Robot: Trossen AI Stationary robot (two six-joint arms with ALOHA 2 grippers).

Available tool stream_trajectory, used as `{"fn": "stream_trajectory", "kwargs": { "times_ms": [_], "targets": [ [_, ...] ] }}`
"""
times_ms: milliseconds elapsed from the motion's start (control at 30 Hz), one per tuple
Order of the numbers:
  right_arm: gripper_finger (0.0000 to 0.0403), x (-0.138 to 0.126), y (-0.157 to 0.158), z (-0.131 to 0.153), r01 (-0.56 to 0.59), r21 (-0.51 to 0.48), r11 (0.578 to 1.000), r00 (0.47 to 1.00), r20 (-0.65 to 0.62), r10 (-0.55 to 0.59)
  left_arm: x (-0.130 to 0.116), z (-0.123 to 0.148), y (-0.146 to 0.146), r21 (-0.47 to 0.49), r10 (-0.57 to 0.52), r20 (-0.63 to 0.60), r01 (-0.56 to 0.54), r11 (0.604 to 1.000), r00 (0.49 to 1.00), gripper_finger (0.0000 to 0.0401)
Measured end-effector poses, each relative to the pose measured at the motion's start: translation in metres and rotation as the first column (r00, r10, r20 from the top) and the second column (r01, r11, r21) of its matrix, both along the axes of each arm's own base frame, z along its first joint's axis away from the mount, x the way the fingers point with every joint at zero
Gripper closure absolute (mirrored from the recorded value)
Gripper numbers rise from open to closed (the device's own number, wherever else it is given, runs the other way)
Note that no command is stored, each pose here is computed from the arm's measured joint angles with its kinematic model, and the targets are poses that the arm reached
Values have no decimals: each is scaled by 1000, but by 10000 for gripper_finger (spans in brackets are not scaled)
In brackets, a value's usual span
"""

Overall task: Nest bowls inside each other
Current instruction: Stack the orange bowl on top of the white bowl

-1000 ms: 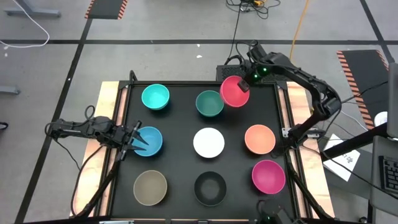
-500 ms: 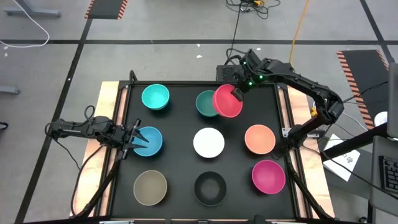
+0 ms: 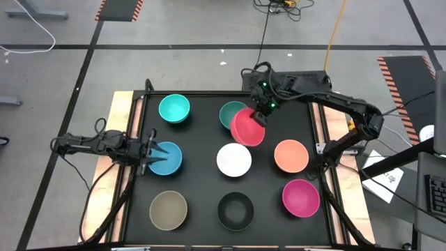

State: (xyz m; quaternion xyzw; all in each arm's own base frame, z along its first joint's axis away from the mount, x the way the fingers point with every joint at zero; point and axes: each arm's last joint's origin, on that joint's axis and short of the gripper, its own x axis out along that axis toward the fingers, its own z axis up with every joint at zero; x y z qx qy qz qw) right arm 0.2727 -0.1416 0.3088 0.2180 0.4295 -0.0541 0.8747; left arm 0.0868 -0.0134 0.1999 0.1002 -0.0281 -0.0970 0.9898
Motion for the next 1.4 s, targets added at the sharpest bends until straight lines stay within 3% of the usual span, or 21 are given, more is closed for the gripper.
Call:
{"fn": "stream_trajectory", "kwargs": {
  "times_ms": [167, 433, 733, 900, 1000, 1233, 1400],
  "targets": [
    [403, 4, 6, 4, -23, -8, 1000, 1000, 15, 23, 0, 3, 6, -119, 196, 11, -193, 974, 981, 293],
    [403, 7, 6, 16, -31, -39, 999, 998, 55, 33, 12, 7, 7, -116, 221, -54, -226, 967, 974, 293],
    [403, 8, 4, 15, -46, -56, 997, 998, 49, 48, 39, 77, 16, -106, 276, -155, -294, 950, 949, 293],
    [403, 11, 0, 7, 20, -92, 996, 1000, -11, -22, 66, 106, 29, -105, 344, -258, -380, 919, 903, 293],
    [403, 12, -2, 4, 56, -111, 992, 997, -40, -60, 85, 111, 38, -114, 334, -316, -385, 916, 888, 293],
    [403, 10, 3, 4, 92, -79, 993, 991, -90, -99, 126, 111, 55, -111, 228, -410, -297, 949, 883, 293],
    [403, 9, 10, 20, 106, -47, 993, 988, -112, -111, 145, 114, 59, -102, 226, -426, -294, 950, 876, 293]
  ]
}}
